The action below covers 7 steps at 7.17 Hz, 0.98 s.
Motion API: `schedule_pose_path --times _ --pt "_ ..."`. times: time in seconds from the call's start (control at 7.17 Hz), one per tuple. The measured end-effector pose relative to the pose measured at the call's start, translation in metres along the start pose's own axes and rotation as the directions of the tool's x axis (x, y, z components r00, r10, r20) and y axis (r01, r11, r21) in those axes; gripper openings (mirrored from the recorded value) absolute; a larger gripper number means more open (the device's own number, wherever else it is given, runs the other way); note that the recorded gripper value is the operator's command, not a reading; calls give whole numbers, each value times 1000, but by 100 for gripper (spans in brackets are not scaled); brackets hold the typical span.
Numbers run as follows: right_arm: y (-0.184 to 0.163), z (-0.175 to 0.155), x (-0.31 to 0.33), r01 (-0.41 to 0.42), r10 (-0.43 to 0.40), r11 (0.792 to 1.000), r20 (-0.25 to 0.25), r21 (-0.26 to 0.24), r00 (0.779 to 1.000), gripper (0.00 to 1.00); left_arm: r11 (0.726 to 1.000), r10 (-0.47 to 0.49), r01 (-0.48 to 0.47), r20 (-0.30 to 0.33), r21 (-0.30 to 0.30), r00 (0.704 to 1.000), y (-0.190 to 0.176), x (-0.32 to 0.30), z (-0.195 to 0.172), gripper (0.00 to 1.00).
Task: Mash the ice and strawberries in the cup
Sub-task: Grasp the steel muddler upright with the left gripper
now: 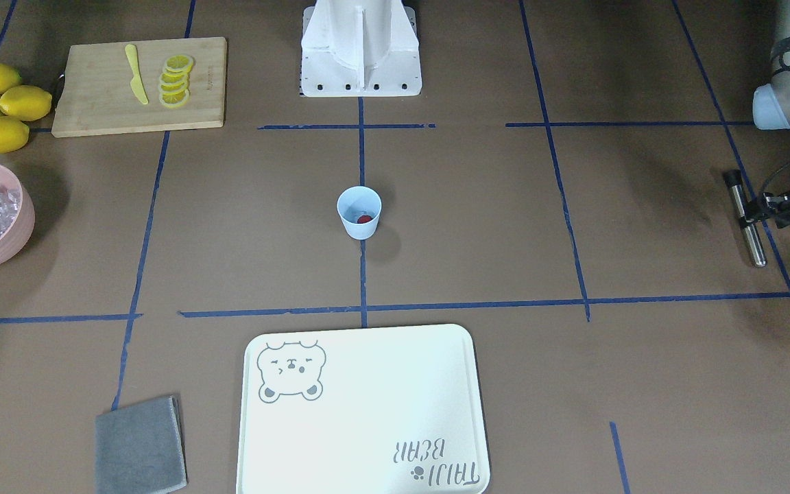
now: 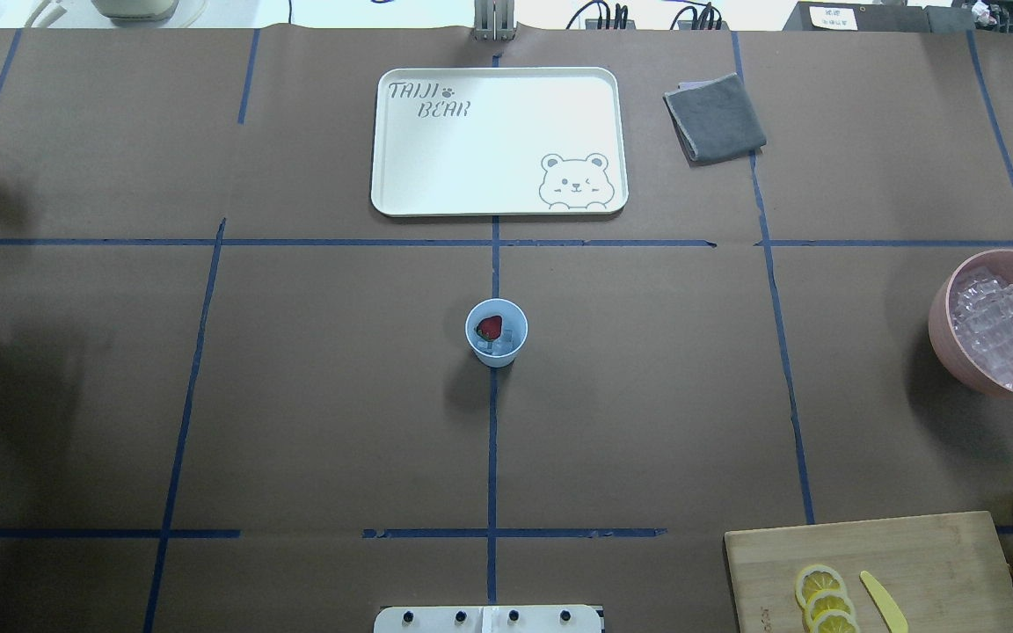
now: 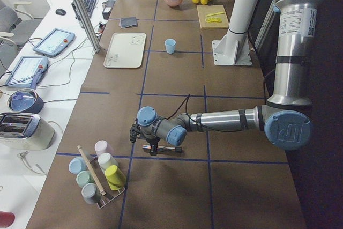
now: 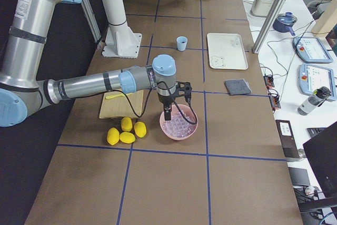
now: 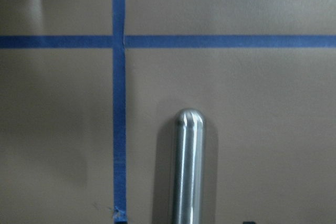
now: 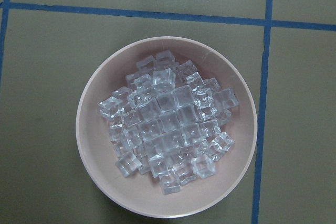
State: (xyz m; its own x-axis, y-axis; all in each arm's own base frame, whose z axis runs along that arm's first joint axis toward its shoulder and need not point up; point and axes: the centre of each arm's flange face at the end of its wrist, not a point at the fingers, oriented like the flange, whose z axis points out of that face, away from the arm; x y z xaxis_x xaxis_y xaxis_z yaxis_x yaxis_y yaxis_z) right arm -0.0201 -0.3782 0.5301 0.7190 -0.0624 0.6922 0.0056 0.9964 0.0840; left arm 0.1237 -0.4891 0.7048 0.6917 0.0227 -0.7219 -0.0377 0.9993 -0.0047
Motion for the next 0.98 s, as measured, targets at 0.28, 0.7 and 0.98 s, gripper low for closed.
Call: schedule_pose_path --times 0.28,0.7,0.98 --pt "0 0 0 0 0 1000 0 0 1000 100 1000 18 -18 0 -7 1000 1 2 7 77" --pt "-2 0 0 1 -1 1000 0 1 1000 100 999 37 -37 3 -32 999 6 9 21 69" --pt "-2 0 -1 1 -1 1000 0 2 1000 100 999 38 -38 3 -37 999 7 10 23 15"
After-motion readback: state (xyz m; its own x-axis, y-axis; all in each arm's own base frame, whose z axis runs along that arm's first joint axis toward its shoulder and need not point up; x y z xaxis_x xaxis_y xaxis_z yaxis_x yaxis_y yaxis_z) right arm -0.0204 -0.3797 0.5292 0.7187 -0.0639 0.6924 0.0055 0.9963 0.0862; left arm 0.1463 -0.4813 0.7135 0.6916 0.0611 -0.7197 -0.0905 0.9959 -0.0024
